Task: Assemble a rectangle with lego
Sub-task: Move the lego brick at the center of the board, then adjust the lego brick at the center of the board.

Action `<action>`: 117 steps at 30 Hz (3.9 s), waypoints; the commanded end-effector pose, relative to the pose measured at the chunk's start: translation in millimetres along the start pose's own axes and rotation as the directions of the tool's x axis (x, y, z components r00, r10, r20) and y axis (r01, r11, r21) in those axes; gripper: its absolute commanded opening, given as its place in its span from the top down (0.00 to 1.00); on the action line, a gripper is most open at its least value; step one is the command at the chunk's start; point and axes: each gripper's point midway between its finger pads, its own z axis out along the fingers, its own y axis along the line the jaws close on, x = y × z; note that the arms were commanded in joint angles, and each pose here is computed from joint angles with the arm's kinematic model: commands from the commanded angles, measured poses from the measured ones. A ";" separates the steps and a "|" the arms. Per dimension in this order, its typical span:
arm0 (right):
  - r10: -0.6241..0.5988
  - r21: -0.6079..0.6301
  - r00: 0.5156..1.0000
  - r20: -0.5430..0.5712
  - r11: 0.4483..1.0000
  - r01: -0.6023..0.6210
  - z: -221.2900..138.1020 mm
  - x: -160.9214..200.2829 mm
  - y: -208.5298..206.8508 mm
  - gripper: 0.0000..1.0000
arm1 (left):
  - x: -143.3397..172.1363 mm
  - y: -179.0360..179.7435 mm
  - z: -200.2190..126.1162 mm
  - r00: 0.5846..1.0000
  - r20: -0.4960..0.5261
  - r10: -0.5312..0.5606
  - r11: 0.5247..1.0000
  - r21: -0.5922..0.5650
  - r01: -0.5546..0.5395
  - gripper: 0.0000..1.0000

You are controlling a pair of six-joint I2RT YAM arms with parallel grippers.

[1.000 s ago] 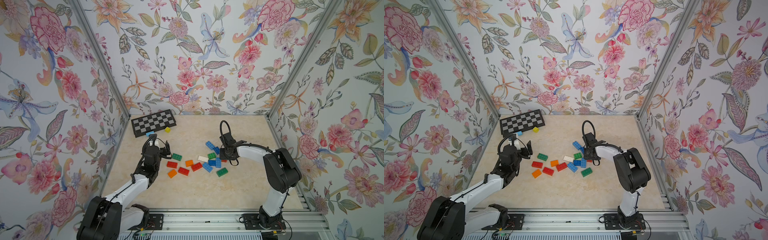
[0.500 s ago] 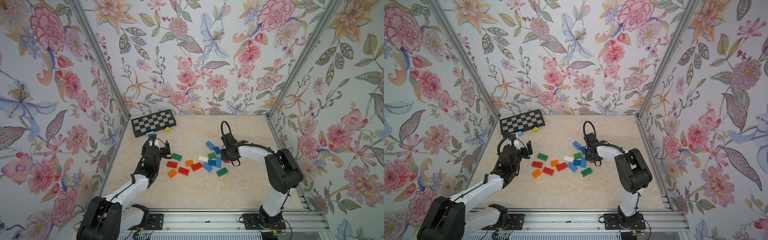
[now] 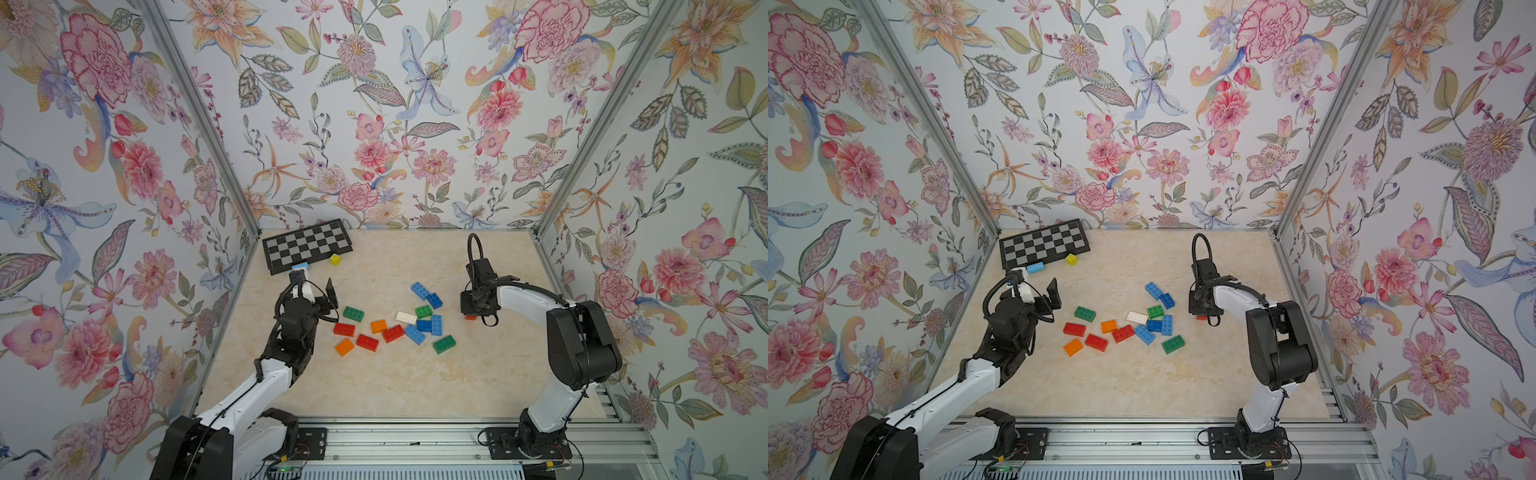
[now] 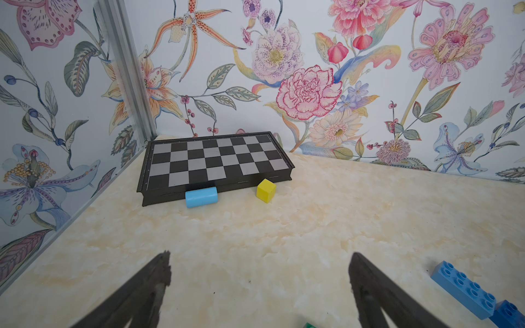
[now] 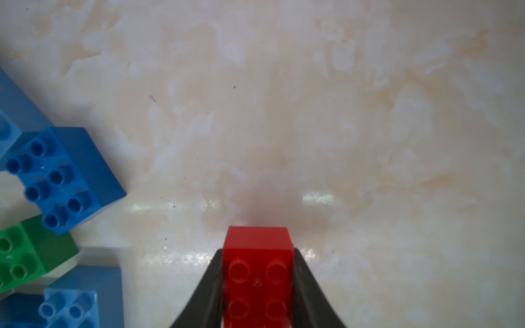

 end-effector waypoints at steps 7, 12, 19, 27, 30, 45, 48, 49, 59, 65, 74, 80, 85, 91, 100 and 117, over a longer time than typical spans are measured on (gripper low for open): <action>-0.010 0.013 0.998 -0.054 1.000 0.011 11.5 3.9 -5.0 0.93 | 1.4 -7.9 7.8 0.998 -0.047 -0.050 0.999 0.009 0.051 0.01; -0.005 0.032 0.997 -0.077 0.999 0.008 18.3 11.2 -8.7 0.93 | 5.9 -12.5 14.1 0.995 -0.085 -0.044 0.999 0.018 0.046 0.01; 0.017 0.060 0.995 -0.097 0.998 -0.011 23.5 20.4 -14.6 0.84 | 4.9 -16.2 11.0 0.996 -0.072 -0.056 0.997 0.048 0.059 0.01; 0.033 0.066 0.997 -0.066 0.997 -0.029 13.5 16.1 -17.1 0.50 | -4.2 -14.7 2.3 0.998 -0.031 -0.056 0.997 0.059 0.058 0.01; 0.038 0.055 0.998 -0.041 0.998 -0.036 3.9 8.6 -15.2 0.38 | -2.6 -11.5 0.8 0.998 -0.041 -0.046 0.998 0.044 0.047 0.01; 0.041 -0.143 0.997 0.067 0.989 -0.031 -66.9 12.0 101.2 0.38 | -25.7 0.2 -15.6 0.997 0.030 -0.072 0.997 0.004 0.071 0.01; 0.027 -0.155 0.997 0.068 0.988 -0.016 -66.5 15.9 129.3 0.38 | -26.9 6.9 -19.0 0.997 0.038 -0.073 0.997 -0.024 0.074 0.01; 0.008 -0.166 0.998 0.061 0.986 0.002 -66.2 22.3 143.7 0.39 | -27.6 7.6 -19.5 0.997 0.036 -0.069 0.997 -0.028 0.070 0.01; 0.048 -0.159 0.999 0.015 0.986 -0.045 -41.7 26.9 164.0 0.39 | -21.4 10.1 -16.4 0.996 0.020 -0.085 0.995 -0.045 0.086 0.01; 0.066 -0.161 0.998 0.008 0.985 -0.064 -32.0 20.7 166.3 0.37 | -17.8 1.4 -11.6 0.996 0.022 -0.087 0.996 0.000 0.087 0.01; 0.109 -0.159 0.994 -0.015 0.981 -0.110 -14.3 17.6 163.0 0.36 | -7.0 -0.6 -8.2 0.997 -0.004 -0.076 0.997 0.010 0.076 0.01; 0.115 -0.164 0.993 -0.033 0.979 -0.119 -3.2 14.9 167.3 0.35 | -7.6 4.3 -11.3 0.997 0.002 -0.075 0.997 -0.012 0.075 0.01; 0.101 -0.167 0.994 -0.037 0.980 -0.106 4.6 11.1 171.4 0.35 | -5.0 5.0 -11.8 0.998 -0.002 -0.070 0.997 -0.012 0.070 0.01; 0.087 -0.172 0.996 -0.033 0.981 -0.091 10.6 4.5 177.9 0.35 | -2.3 4.7 -10.8 0.998 -0.009 -0.067 0.998 -0.012 0.067 0.01; 0.067 -0.176 0.997 0.032 0.983 -0.061 -0.1 -23.2 169.5 0.31 | -0.6 1.6 -7.7 0.998 -0.012 -0.068 0.998 0.000 0.068 0.01; 0.152 -0.126 0.988 0.003 0.981 -0.151 12.7 -8.2 166.9 0.25 | -2.1 3.8 -12.6 0.997 0.006 -0.075 0.997 0.002 0.075 0.01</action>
